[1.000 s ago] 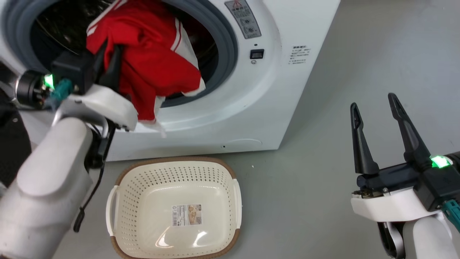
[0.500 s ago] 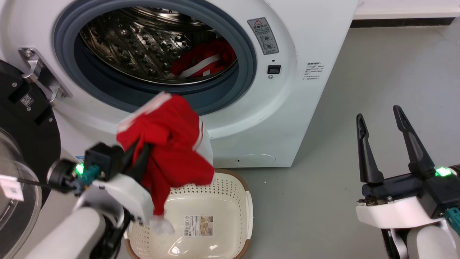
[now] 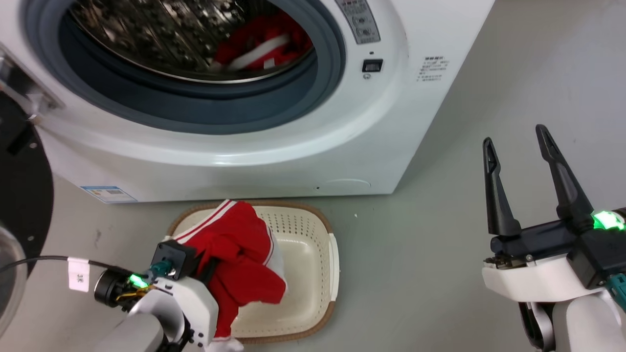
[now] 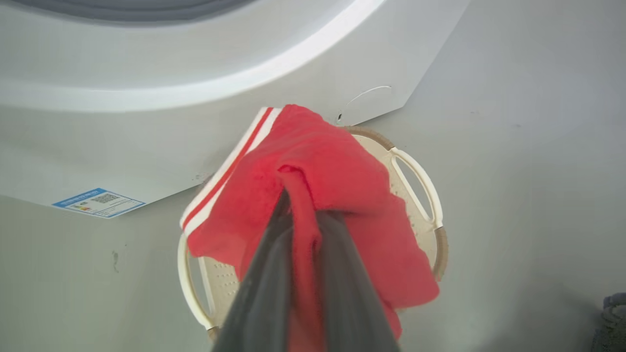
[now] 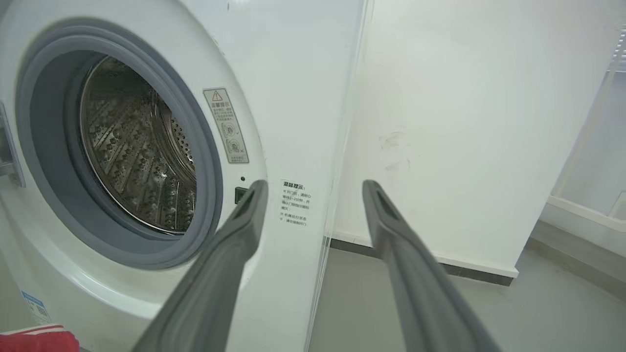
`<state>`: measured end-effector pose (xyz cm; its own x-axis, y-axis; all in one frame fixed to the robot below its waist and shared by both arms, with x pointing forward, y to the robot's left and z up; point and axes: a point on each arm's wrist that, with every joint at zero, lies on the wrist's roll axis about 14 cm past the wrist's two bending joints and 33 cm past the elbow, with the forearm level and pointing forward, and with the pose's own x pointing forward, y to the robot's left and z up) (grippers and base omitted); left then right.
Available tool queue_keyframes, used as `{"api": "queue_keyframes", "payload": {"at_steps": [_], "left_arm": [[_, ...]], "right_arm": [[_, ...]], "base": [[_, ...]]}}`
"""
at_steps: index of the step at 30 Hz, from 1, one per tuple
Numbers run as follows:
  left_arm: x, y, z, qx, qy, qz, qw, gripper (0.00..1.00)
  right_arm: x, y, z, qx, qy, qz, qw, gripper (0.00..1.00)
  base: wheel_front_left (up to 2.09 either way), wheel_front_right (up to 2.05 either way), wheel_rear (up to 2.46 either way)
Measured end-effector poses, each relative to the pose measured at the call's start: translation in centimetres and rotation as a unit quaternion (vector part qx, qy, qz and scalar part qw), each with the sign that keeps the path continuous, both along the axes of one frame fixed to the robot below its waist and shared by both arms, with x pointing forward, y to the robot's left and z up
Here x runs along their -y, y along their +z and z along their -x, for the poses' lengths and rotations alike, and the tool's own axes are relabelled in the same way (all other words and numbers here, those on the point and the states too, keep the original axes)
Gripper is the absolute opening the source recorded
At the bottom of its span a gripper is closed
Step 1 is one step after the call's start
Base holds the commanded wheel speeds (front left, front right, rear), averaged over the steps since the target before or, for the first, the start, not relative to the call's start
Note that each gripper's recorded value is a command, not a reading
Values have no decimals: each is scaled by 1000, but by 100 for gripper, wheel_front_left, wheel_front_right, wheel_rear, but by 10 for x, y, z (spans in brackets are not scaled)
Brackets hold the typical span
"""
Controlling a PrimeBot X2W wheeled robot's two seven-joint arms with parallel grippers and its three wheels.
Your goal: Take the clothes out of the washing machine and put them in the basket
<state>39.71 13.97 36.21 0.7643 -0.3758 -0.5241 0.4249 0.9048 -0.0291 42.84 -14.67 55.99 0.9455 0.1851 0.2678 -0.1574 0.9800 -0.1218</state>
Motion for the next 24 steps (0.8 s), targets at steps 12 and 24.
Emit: {"api": "queue_keyframes", "payload": {"at_steps": [12, 24], "left_arm": [[-2, -118, -28, -125, -6, -40, 991, 0], [7, -194, -37, -207, -10, -61, 976, 0]], "right_arm": [[28, -45, -32, -45, -38, 26, 998, 100], [47, -93, -43, -100, -61, 41, 992, 100]], "base": [[0, 0, 0], [0, 0, 0]]}}
